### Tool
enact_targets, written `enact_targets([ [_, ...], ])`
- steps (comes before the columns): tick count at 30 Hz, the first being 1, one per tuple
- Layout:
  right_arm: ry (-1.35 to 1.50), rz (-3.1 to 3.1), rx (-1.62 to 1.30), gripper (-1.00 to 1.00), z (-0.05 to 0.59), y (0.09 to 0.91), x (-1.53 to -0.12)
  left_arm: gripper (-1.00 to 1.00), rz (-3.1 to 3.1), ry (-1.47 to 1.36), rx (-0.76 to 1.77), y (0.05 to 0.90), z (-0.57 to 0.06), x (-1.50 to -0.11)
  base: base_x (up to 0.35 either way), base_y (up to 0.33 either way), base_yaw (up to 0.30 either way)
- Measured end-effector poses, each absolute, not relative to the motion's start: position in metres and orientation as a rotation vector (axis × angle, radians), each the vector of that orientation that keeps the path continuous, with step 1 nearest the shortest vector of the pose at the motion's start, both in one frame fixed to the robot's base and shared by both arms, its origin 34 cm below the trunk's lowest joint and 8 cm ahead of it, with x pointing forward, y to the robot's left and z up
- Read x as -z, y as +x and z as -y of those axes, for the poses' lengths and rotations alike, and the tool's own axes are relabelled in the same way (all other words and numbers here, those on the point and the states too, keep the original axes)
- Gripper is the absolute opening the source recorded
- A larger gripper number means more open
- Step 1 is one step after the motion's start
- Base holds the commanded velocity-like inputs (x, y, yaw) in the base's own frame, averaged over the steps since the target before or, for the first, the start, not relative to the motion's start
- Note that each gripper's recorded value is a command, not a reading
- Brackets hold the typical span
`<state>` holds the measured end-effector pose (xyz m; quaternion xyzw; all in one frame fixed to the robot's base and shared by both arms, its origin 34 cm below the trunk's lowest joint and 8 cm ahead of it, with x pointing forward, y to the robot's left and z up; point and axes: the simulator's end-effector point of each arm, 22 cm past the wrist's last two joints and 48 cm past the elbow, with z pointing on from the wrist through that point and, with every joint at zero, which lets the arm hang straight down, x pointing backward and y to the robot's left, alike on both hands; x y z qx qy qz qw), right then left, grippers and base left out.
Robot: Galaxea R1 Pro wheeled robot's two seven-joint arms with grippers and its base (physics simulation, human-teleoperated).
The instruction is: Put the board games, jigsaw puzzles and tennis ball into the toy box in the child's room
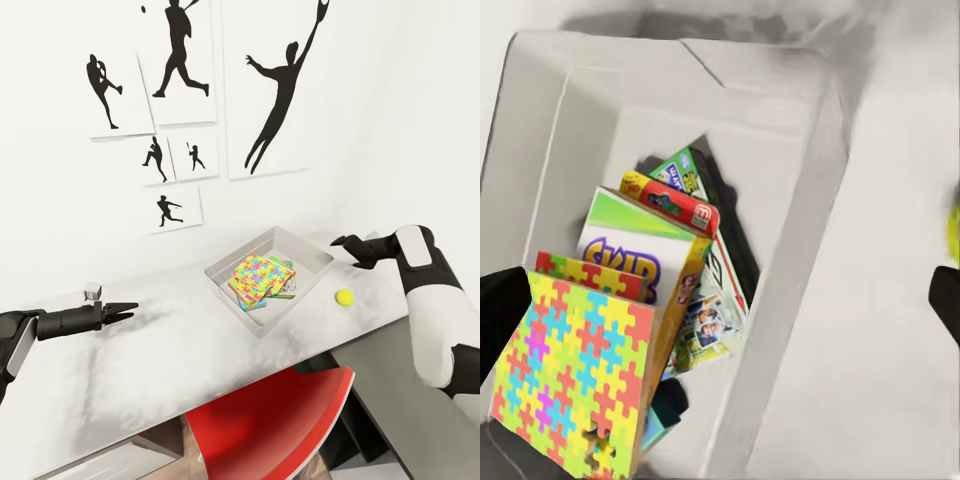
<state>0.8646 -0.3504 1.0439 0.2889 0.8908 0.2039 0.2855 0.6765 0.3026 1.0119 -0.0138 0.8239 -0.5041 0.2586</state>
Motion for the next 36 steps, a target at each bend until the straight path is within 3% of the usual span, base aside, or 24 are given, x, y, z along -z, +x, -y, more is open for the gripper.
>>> enact_targets([
  [11, 0.809, -2.402, -0.455, 1.00, 0.389, 0.852, -1.036, 1.00, -2.230, -0.040, 1.369, 0.677, -0.304, -1.013, 0.000, 0.000, 0.000],
  [36, 0.585, -2.534, -0.271, 1.00, 0.364, 0.847, -1.018, 1.00, -2.135, 0.004, 1.500, 0.670, -0.293, -1.038, 0.000, 0.000, 0.000],
])
